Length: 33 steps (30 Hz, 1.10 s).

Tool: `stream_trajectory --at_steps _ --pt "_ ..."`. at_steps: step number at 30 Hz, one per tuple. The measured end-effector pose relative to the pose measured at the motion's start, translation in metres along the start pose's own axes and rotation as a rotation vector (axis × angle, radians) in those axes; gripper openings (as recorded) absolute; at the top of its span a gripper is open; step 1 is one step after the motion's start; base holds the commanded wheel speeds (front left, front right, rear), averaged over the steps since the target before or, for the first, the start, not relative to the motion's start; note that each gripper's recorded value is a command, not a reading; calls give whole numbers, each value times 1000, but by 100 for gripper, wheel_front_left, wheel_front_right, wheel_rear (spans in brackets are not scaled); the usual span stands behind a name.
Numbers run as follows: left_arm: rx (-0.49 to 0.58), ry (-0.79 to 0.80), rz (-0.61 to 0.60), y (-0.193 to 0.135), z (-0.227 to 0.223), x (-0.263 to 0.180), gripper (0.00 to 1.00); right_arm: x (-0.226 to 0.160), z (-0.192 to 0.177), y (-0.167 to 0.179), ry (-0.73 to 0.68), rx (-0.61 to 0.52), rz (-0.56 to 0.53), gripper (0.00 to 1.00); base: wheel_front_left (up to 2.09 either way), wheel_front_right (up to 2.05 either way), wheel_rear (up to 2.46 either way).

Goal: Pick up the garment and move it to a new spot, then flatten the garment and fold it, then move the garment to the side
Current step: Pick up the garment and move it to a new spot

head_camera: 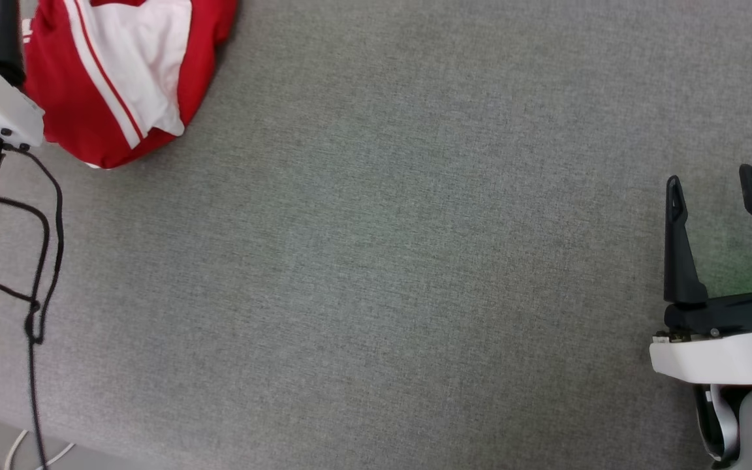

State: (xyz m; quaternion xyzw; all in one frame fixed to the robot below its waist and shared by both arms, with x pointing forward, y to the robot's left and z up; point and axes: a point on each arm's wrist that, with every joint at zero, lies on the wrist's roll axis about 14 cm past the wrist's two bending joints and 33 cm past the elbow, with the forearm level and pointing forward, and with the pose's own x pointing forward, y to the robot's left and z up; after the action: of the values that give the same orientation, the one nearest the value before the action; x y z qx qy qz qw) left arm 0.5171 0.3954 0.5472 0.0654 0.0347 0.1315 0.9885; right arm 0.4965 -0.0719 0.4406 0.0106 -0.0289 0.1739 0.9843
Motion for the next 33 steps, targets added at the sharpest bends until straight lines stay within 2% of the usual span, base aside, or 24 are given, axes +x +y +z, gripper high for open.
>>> stream_trajectory --at_steps 5,13,18,20,22,23,24,29,33 --pt "0 342 -84 -16 -55 6 100 1 -8 -6 11 -7 -9 100 0 0 0" --pt "23 863 -179 -36 -131 -18 100 9 -22 -10 20 -13 -1 100 0 0 0" --pt "39 1079 -227 -50 -167 -37 100 9 -30 -15 34 -15 -12 100 0 0 0" --pt "76 1127 -236 -50 -174 -41 100 8 -32 -18 41 -18 -19 100 0 0 0" --pt "69 1139 -245 -54 -177 -42 100 6 -33 -20 45 -19 -23 100 0 0 0" --pt "64 1142 -253 -56 -178 -42 92 6 -33 -21 46 -20 -26 100 0 0 0" --pt "66 1141 -257 -57 -178 -42 0 6 -32 -21 46 -22 -27 100 0 0 0" --pt "69 1083 -273 -60 -167 -41 0 5 -22 -21 32 -25 -31 100 0 0 0" --pt "100 950 -268 -50 -132 -29 0 3 -5 -17 4 -18 -29 100 0 0 0"
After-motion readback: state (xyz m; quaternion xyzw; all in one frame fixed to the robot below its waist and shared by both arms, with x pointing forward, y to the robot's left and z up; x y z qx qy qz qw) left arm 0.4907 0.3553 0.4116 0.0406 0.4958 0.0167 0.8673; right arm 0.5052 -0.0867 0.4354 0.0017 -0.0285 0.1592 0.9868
